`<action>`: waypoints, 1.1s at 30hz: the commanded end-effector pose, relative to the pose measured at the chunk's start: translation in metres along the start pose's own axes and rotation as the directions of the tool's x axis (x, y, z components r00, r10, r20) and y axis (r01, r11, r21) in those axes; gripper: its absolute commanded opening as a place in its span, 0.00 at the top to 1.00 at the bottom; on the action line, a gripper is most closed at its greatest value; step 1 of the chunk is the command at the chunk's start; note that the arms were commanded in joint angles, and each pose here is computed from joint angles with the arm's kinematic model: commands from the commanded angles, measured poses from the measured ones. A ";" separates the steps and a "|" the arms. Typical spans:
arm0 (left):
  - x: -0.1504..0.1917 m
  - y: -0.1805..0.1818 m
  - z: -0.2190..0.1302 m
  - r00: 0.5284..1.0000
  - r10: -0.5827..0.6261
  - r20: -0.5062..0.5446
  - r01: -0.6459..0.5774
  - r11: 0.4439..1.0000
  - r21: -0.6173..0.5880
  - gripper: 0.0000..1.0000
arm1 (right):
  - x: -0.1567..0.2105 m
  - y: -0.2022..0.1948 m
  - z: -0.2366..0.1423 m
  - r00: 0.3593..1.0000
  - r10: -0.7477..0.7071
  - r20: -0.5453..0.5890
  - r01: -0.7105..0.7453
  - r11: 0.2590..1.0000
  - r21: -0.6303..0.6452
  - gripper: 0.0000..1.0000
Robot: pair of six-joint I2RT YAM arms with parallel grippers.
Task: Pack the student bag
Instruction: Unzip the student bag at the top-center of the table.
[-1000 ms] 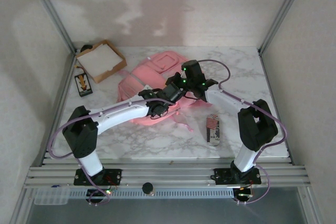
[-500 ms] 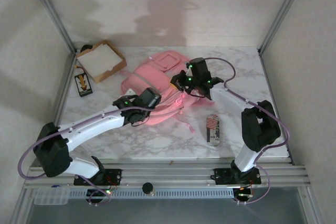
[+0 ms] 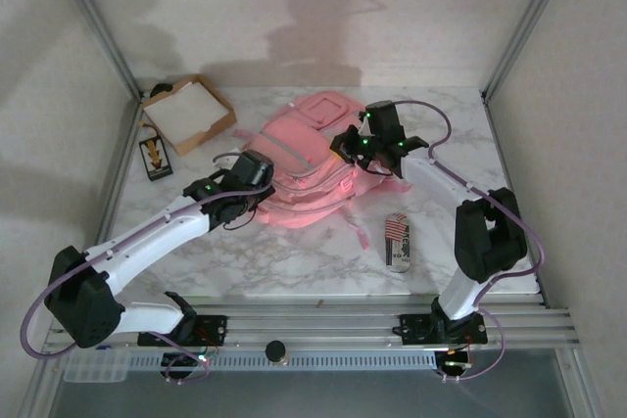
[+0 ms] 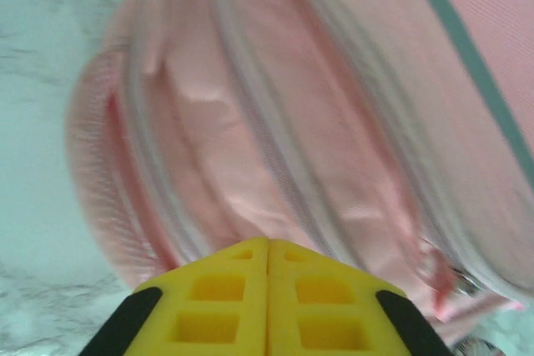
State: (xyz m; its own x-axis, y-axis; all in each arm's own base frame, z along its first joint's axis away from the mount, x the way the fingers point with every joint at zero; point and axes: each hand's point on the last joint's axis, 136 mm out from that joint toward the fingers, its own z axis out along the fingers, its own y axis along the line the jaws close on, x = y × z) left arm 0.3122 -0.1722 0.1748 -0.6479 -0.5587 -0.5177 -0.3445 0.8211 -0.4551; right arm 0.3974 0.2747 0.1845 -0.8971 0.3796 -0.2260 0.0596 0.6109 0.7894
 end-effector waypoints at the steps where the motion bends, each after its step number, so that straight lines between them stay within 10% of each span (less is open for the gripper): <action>1: 0.011 -0.051 -0.011 0.988 0.151 -0.021 -0.145 0.972 0.186 0.85 | -0.029 0.043 -0.026 0.992 -0.065 0.110 0.076 0.992 -0.101 1.00; 13: 0.041 -0.078 0.006 0.936 0.341 -0.092 -0.329 0.936 0.125 0.68 | -0.029 0.046 -0.023 0.993 -0.058 0.100 0.069 0.991 -0.114 1.00; 33: 0.036 -0.090 0.038 0.993 0.116 -0.036 -0.113 0.990 0.082 0.61 | -0.027 0.041 -0.020 0.994 -0.049 0.098 0.061 0.991 -0.120 1.00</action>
State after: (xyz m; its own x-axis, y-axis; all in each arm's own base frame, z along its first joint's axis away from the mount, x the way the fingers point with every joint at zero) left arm 0.3300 -0.2702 0.1606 -0.7797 -0.3628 -0.5104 -0.1634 0.9047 -0.3935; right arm 0.3982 0.2750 0.1867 -0.8963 0.3803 -0.2279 0.0579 0.6099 0.7904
